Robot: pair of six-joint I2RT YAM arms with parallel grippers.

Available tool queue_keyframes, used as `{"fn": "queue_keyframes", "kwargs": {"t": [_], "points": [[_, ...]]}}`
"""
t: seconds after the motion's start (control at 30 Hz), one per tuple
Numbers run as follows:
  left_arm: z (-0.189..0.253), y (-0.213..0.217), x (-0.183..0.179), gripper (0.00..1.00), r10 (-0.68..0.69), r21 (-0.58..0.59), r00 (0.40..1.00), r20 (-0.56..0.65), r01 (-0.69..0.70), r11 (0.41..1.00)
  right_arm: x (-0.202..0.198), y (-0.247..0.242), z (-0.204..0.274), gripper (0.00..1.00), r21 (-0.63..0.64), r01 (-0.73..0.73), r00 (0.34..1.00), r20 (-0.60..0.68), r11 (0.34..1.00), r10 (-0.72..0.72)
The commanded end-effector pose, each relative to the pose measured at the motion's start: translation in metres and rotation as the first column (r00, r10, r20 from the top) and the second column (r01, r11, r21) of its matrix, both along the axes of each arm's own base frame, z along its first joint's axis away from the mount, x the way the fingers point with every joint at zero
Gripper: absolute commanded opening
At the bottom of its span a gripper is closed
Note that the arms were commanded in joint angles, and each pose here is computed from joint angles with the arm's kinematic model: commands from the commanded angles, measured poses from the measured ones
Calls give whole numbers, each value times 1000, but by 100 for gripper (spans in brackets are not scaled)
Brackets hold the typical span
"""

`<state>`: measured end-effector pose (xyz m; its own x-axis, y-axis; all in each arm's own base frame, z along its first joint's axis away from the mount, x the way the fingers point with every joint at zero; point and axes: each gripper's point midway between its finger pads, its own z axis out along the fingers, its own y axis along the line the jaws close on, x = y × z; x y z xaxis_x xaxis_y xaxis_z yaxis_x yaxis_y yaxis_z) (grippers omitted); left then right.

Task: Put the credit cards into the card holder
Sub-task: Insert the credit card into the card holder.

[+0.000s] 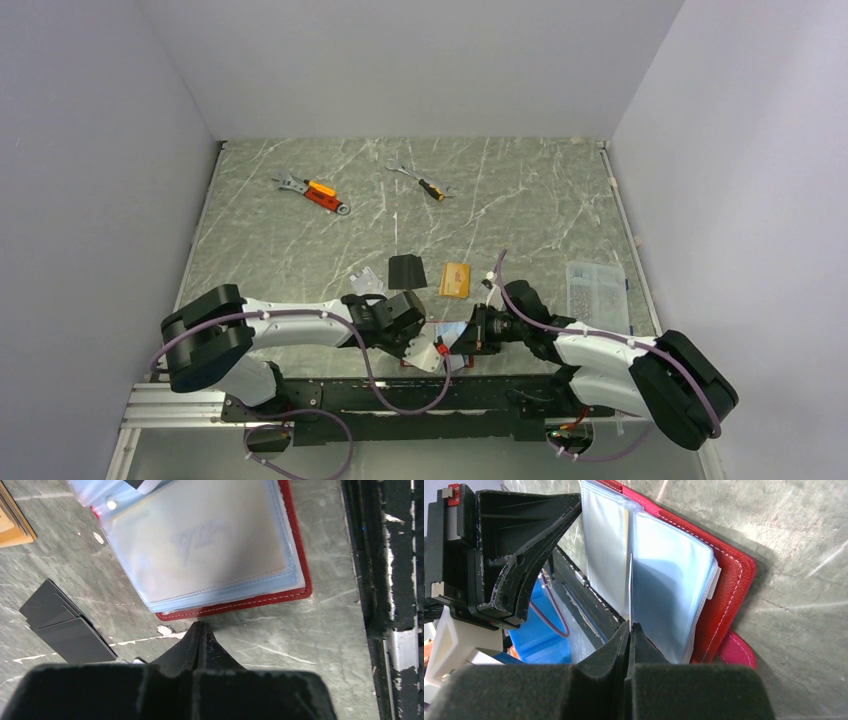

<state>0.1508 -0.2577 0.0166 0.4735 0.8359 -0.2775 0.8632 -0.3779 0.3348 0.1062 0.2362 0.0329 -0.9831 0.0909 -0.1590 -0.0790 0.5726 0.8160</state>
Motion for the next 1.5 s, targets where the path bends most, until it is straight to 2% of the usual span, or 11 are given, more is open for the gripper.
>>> {"fn": "queue_keyframes", "kwargs": {"t": [0.0, 0.43, 1.47], "points": [[-5, -4, 2, 0, -16, 13, 1000, -12, 16, 1000, 12, 9, 18, 0, 52, -24, 997, 69, 998, 20], [0, -10, 2, 0, -21, -3, 1000, -20, 20, 1000, 12, 5, 19, 0, 67, -23, 998, 66, 998, 19], [-13, -2, 3, 0, -11, 44, 1000, -17, 11, 999, 10, 10, 20, 0, 127, -44, 998, 42, 991, 39]]}}
